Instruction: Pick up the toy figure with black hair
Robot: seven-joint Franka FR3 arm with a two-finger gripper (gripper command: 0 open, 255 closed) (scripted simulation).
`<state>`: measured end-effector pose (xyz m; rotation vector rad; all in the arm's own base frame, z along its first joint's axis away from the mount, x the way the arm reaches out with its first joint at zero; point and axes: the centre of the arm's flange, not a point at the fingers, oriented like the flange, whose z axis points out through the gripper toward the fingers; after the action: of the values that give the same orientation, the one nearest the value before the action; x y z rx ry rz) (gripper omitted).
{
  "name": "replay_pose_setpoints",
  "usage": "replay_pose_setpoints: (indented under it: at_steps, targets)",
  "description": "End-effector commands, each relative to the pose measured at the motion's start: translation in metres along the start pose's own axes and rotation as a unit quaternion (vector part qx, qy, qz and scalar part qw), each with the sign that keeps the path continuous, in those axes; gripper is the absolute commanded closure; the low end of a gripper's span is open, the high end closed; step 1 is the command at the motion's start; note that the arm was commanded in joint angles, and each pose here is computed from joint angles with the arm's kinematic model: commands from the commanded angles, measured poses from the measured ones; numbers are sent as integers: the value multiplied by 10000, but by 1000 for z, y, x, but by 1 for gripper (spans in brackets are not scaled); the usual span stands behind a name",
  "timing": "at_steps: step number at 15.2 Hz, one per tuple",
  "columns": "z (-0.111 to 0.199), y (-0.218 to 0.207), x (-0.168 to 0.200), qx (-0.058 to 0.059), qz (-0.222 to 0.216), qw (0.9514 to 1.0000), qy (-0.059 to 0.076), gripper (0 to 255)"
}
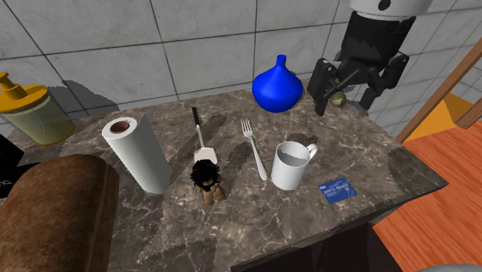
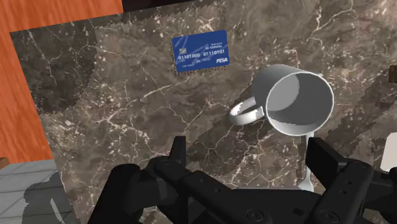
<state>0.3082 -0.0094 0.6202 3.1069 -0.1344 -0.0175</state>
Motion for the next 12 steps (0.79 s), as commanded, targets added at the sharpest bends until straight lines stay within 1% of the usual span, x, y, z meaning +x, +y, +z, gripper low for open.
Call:
replay_pose_setpoints:
  at_steps: [1, 12]
  targets:
    - [0, 0, 0, 0, 0, 10000, 0, 0]
    - [27, -138, -21, 127, -159, 9995, 222, 0]
